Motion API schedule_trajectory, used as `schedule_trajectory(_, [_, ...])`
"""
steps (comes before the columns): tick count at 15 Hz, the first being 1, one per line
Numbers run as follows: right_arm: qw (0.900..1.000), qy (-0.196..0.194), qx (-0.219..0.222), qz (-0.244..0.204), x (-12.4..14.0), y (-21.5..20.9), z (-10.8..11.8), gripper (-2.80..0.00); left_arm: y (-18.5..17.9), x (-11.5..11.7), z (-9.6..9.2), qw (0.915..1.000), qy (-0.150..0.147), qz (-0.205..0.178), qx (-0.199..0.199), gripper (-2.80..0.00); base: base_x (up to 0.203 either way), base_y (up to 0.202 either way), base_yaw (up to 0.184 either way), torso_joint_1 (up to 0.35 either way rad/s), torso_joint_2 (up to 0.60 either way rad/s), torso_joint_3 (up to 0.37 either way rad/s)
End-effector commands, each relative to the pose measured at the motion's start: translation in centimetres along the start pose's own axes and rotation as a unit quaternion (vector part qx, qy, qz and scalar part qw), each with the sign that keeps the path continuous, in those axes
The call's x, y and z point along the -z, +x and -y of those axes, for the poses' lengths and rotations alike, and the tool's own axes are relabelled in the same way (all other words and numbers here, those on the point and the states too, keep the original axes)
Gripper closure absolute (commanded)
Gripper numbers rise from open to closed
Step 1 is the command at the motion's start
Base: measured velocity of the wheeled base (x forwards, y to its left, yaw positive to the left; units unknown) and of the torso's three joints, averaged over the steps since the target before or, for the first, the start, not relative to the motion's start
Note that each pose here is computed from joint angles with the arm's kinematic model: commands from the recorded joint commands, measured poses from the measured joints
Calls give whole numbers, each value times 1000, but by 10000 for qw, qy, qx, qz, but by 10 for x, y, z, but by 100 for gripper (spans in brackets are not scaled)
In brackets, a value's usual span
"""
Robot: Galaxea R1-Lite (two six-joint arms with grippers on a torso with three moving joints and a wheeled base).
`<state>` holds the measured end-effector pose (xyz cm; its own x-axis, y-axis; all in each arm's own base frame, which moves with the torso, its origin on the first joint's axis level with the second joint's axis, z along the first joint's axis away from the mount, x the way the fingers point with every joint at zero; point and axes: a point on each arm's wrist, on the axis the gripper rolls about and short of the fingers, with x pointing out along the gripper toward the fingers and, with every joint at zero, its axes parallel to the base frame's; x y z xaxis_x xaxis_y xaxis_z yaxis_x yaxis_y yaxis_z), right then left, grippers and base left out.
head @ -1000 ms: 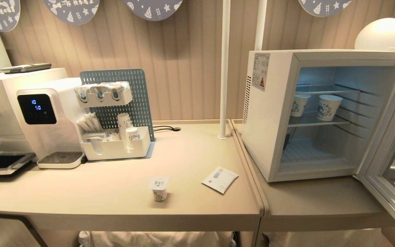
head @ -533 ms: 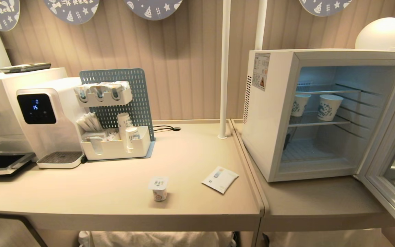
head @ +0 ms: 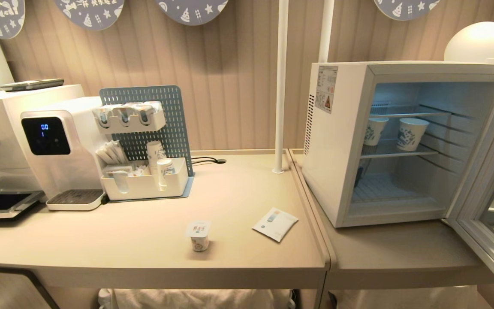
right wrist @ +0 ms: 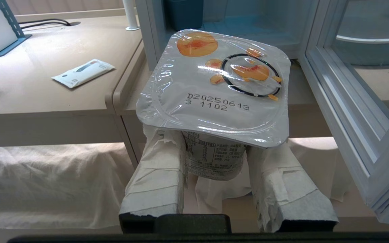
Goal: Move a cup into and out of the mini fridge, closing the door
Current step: Put the yoghurt in the freezer
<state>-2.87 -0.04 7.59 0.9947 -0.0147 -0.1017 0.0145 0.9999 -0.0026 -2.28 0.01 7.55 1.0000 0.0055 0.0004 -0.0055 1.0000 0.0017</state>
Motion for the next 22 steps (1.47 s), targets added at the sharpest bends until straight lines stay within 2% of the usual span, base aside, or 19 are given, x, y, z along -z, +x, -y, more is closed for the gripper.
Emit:
schedule_trajectory(1, [10000, -2, 3, -12, 0, 0, 0, 0, 0, 0, 0, 10000, -1, -2, -3, 0, 0, 0, 0, 0, 0, 0])
schedule_trajectory(18, [10000, 13, 17, 45, -3, -1, 0, 0, 0, 1, 0, 10000, -16, -7, -3, 0, 0, -4, 0, 0, 0, 0])
schedule_trajectory(19, [9998, 94, 30, 190, -15, -4, 0, 0, 0, 0, 0, 10000, -16, -2, -3, 0, 0, 0, 0, 0, 0, 0])
schedule_trajectory(21, [9967, 561, -18, 587, -60, -17, 0, 0, 0, 0, 0, 10000, -16, -2, -3, 0, 0, 0, 0, 0, 0, 0])
schedule_trajectory(22, [9964, 689, -37, 497, -80, -15, 0, 0, 0, 0, 0, 10000, -16, -2, -3, 0, 0, 0, 0, 0, 0, 0])
